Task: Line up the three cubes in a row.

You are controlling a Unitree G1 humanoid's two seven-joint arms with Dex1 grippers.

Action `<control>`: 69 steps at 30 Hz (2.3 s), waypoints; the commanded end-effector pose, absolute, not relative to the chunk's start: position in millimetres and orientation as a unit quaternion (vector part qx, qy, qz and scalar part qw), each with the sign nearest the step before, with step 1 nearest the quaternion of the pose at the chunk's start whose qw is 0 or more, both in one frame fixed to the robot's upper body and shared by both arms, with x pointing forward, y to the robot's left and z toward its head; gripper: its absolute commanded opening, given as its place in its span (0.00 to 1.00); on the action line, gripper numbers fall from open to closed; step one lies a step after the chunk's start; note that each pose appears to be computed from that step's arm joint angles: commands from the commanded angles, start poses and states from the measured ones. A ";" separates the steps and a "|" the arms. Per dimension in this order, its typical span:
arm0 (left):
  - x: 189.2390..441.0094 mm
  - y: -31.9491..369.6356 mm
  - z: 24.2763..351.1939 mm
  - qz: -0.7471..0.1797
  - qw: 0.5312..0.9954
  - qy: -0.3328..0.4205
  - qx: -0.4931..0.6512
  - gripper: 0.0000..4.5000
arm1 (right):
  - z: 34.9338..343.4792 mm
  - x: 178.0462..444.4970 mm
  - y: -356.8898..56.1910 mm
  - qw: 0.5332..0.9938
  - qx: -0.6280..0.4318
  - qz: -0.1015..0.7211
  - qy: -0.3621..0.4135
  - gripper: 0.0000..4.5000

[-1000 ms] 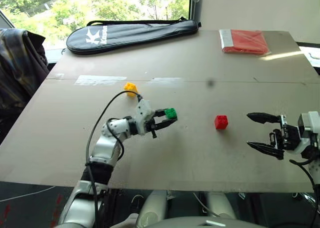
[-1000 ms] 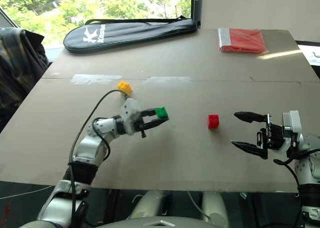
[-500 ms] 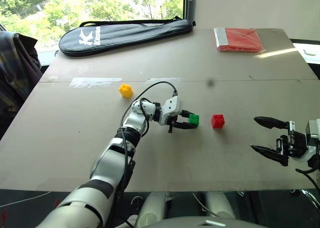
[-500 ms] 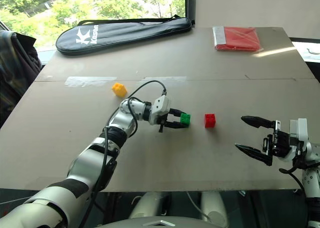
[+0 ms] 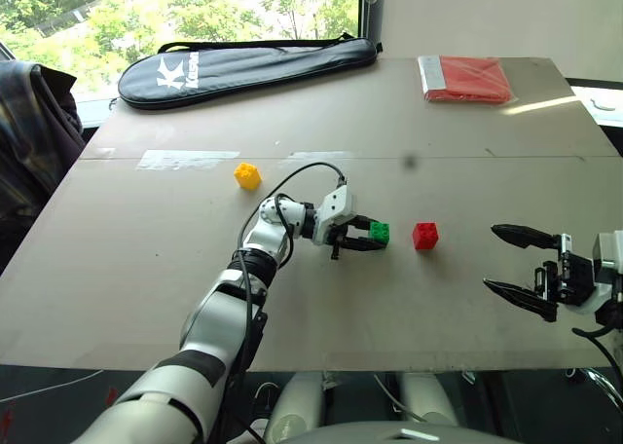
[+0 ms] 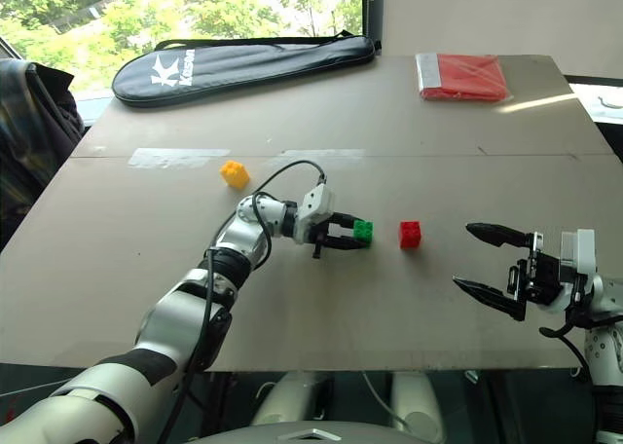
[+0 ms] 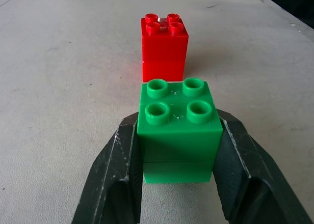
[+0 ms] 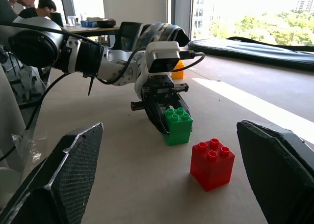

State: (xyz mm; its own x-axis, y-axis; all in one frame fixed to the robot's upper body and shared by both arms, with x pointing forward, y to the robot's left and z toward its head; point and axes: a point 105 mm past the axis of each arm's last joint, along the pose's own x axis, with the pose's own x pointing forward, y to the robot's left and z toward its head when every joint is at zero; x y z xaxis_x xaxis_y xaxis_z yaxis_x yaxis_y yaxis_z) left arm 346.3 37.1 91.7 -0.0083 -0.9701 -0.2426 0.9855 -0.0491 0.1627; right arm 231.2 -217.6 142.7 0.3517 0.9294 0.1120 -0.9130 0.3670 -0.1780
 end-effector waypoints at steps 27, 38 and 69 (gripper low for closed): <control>343.3 66.2 140.5 -0.693 0.693 -0.055 0.192 0.98 | 144.5 241.9 -216.5 0.808 -0.046 0.575 -0.120 1.00; 335.3 141.7 197.5 -0.415 0.893 -0.149 0.090 0.98 | 162.3 276.4 -203.3 0.833 0.003 0.530 -0.161 1.00; 414.6 249.5 105.6 -0.180 0.979 0.026 0.093 0.82 | 160.8 272.2 -212.8 0.843 -0.031 0.514 -0.155 1.00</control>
State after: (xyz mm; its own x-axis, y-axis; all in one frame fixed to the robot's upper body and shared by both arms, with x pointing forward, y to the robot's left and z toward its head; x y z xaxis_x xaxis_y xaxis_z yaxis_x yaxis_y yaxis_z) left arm 413.9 248.2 102.0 0.9374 -0.3362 -0.0908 0.3468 0.9249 0.1555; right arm 275.2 -210.9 150.1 0.4271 0.8777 0.2174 -0.8706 0.4641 -0.1632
